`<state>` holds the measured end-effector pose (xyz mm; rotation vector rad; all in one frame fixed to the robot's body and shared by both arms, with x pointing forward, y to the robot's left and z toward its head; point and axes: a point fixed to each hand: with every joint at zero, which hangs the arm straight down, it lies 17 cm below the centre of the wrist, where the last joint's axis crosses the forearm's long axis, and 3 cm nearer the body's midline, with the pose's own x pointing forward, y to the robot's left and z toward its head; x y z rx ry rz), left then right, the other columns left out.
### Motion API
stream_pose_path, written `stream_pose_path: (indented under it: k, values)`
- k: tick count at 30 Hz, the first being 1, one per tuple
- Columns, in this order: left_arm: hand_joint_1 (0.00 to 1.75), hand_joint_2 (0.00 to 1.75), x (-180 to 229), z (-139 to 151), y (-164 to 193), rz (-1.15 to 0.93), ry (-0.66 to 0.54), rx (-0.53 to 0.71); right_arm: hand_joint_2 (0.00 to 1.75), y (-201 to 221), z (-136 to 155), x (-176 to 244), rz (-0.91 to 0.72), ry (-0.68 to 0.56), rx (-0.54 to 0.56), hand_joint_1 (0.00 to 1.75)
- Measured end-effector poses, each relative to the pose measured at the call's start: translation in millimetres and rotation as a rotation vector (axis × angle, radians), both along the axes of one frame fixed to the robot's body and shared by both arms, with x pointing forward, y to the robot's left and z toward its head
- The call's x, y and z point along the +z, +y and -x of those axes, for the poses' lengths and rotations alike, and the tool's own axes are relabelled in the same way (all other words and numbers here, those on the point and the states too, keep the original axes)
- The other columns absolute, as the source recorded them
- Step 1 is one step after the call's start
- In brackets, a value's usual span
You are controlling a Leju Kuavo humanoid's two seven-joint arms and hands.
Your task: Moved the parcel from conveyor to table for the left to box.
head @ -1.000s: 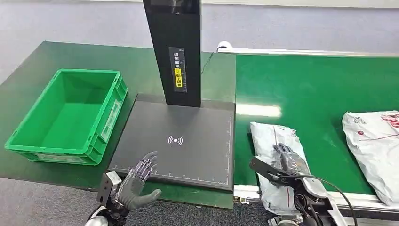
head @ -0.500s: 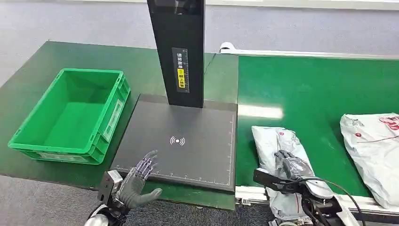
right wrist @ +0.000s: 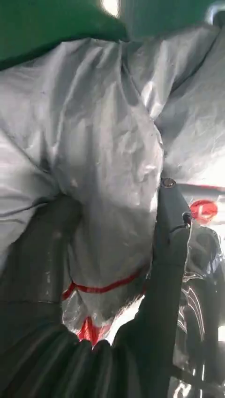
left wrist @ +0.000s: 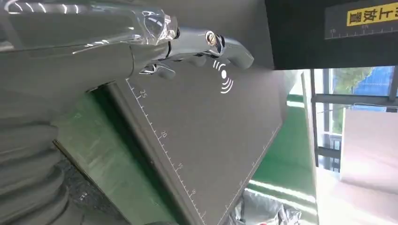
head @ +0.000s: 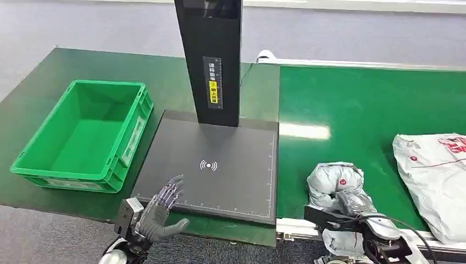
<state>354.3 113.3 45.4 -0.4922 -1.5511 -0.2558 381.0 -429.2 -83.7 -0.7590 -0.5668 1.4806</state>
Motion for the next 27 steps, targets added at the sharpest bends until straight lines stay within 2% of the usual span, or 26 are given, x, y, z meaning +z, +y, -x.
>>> stream_pose_path:
  k: [2, 4, 8, 13, 18, 20, 23, 27]
  values:
    - [0.00, 1.75, -2.1, 2.5, 0.5, 0.002, 0.006, 0.002, 1.75, -5.5, -5.6, 6.2, 0.038, -0.047, -0.005, 1.75]
    - [0.00, 1.75, -3.4, 6.7, 1.6, 0.007, 0.010, 0.008, 1.75, -15.5, -16.8, 21.1, 0.106, -0.150, -0.015, 1.75]
    - [0.00, 1.75, -1.4, 15.4, 3.3, 0.019, 0.004, 0.017, 1.75, -4.2, -64.3, 88.5, 0.121, -0.489, -0.027, 1.75]
    - [0.00, 1.75, 4.9, 15.3, 5.6, 0.032, -0.016, 0.031, 1.75, 30.6, -97.8, 158.2, -0.014, -0.767, -0.028, 1.75]
    - [0.00, 1.75, 11.2, 12.1, 9.5, 0.052, -0.041, 0.053, 1.75, 77.9, -111.8, 226.8, -0.224, -1.015, 0.078, 1.75]
    - [0.00, 1.75, 16.6, 8.3, 11.4, 0.062, -0.060, 0.063, 1.75, 104.5, -114.9, 239.9, -0.326, -1.038, 0.143, 1.75]
    - [0.00, 1.75, 28.5, -2.5, 19.5, 0.069, -0.107, 0.098, 1.75, 150.3, -117.9, 229.9, -0.494, -0.930, 0.225, 1.75]
    - [0.00, 1.75, 43.1, -16.1, 34.1, 0.067, -0.172, 0.173, 1.75, 221.0, -113.8, 222.8, -0.565, -0.830, 0.414, 1.75]
